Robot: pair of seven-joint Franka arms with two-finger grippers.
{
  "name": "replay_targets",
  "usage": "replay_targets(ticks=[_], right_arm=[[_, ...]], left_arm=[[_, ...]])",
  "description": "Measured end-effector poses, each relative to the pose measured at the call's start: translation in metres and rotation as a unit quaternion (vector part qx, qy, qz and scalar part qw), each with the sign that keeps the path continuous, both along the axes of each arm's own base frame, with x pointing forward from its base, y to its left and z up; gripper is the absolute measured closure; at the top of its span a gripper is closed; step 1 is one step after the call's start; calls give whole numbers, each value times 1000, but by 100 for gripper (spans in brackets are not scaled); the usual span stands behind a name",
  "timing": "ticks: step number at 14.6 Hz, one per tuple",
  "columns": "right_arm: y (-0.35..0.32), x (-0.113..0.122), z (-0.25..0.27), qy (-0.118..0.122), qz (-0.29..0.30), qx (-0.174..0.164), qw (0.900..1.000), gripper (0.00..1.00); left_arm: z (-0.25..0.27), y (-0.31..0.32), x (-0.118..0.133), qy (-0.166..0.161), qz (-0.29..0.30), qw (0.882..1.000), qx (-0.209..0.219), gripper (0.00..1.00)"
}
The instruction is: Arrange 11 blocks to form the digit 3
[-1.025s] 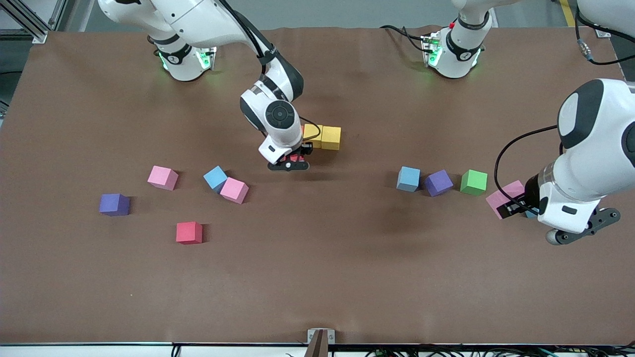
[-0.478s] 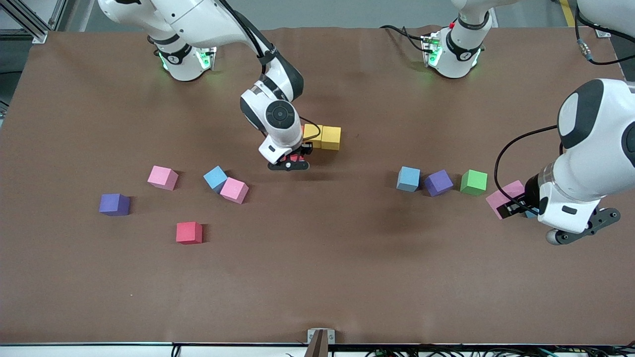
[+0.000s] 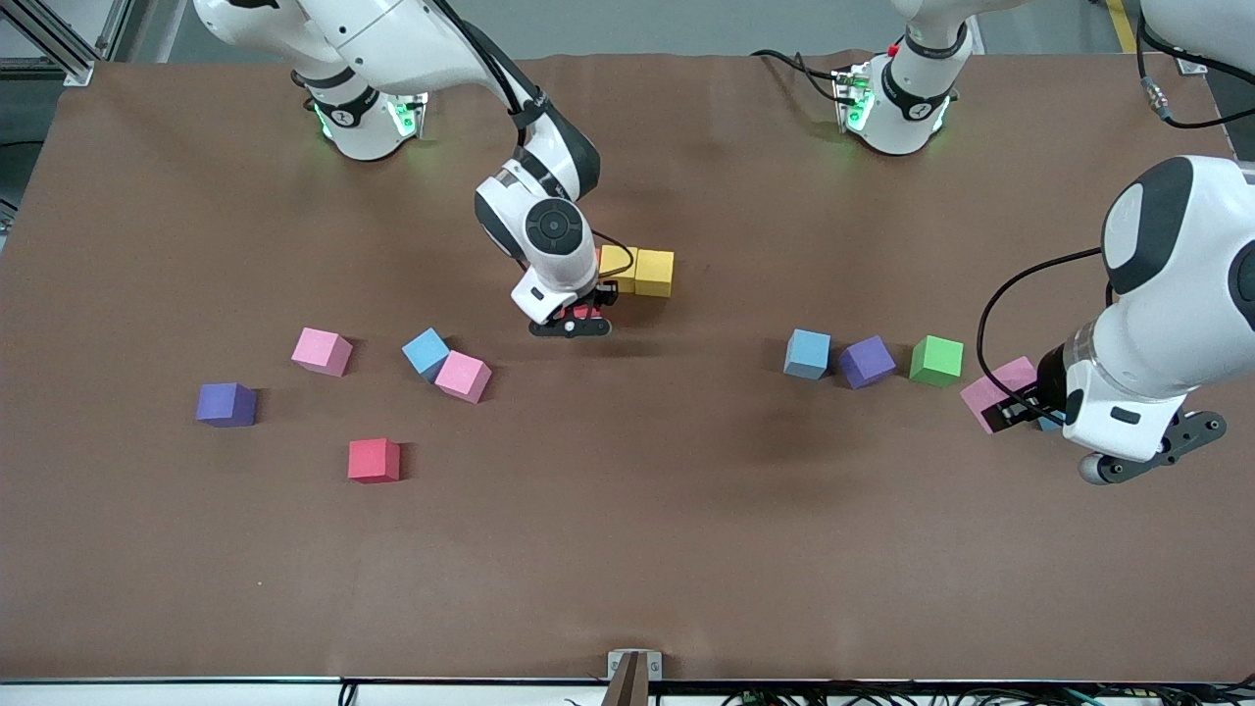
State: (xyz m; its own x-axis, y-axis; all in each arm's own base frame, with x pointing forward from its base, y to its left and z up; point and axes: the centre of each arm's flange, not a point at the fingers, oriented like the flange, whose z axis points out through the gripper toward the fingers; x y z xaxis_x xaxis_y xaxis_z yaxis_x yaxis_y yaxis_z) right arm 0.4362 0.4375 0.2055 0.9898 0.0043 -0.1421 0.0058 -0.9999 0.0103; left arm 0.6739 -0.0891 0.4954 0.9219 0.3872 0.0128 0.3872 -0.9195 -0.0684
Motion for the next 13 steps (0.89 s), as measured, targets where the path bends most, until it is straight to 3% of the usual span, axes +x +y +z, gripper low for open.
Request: replay_targets(ticks=[9,11,13], right_arm=[[0,-1,0,1,0,-1,1000,39],[-2,-3,-4,6,1,-6,1000,26],[-3,-4,-9,9,0,-9,1000,6]], left_arm=[[0,1,0,0,1,1000,0,45],[0,1,0,0,1,1000,0,45],[0,1,0,0,0,1000,0,45]])
